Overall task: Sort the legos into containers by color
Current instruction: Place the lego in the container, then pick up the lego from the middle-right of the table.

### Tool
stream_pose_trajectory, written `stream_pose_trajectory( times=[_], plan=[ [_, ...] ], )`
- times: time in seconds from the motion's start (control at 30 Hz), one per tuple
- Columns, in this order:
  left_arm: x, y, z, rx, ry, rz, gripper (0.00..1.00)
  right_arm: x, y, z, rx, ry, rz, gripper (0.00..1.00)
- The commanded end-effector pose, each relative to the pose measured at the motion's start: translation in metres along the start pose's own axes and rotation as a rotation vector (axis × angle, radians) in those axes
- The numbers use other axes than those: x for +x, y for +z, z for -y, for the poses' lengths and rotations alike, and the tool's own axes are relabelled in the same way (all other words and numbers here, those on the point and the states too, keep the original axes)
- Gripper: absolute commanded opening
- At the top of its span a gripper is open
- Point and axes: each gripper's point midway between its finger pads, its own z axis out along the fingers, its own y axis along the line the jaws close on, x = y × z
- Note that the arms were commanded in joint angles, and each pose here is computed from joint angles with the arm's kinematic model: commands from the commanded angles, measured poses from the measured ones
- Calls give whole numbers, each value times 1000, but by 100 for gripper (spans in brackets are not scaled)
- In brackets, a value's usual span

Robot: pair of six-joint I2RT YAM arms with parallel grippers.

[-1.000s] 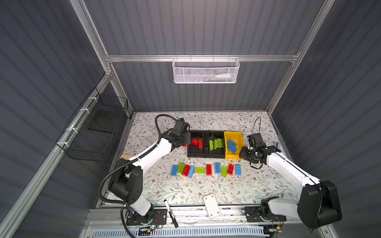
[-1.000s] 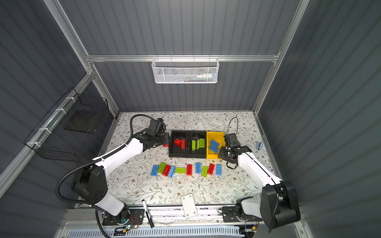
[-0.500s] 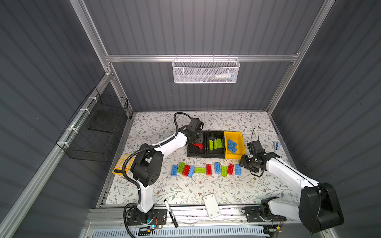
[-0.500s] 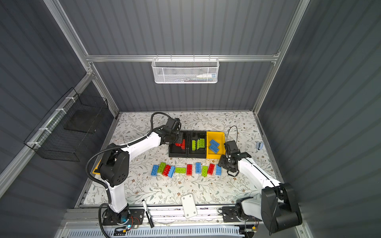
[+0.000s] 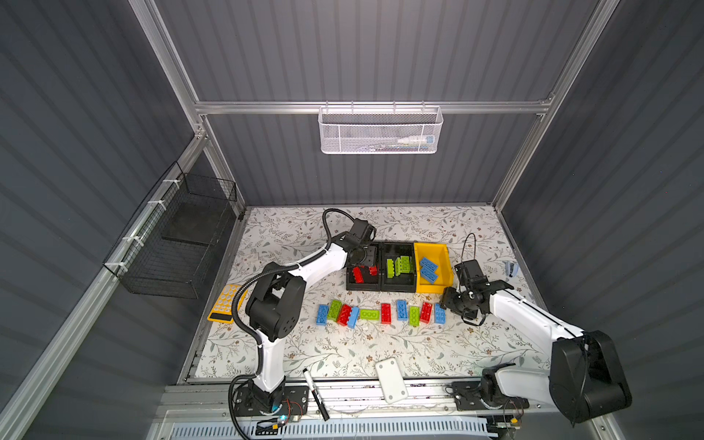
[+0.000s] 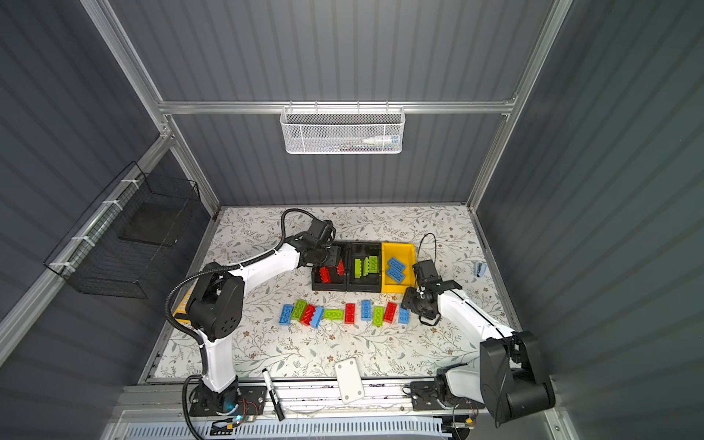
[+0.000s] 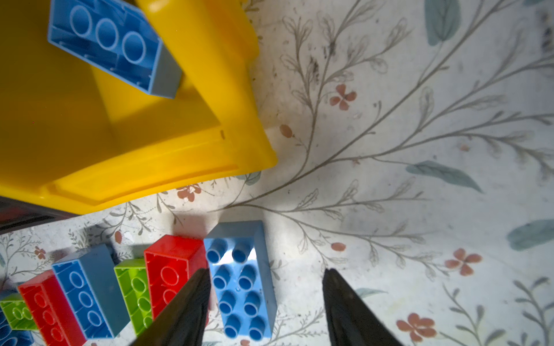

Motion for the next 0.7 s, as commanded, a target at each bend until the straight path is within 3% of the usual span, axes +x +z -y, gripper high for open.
stream_pose_trajectory(
  times=[0.0,0.43,0.5,0.67],
  plan=[
    [-23,-25,-2,-21,19,63,63,7,3,-1,11,-23,-23,63],
    [-44,-68,-35,-29,-58,183,67,14,18,-10,38,-56,-52,61],
    [-31,-65,-45,-40,-72,160,67,15,21,-10,45,-57,-57,60],
    [-24,-70,-58,-50,-113,158,67,17,27,-6,74,-50,-72,48]
  ],
)
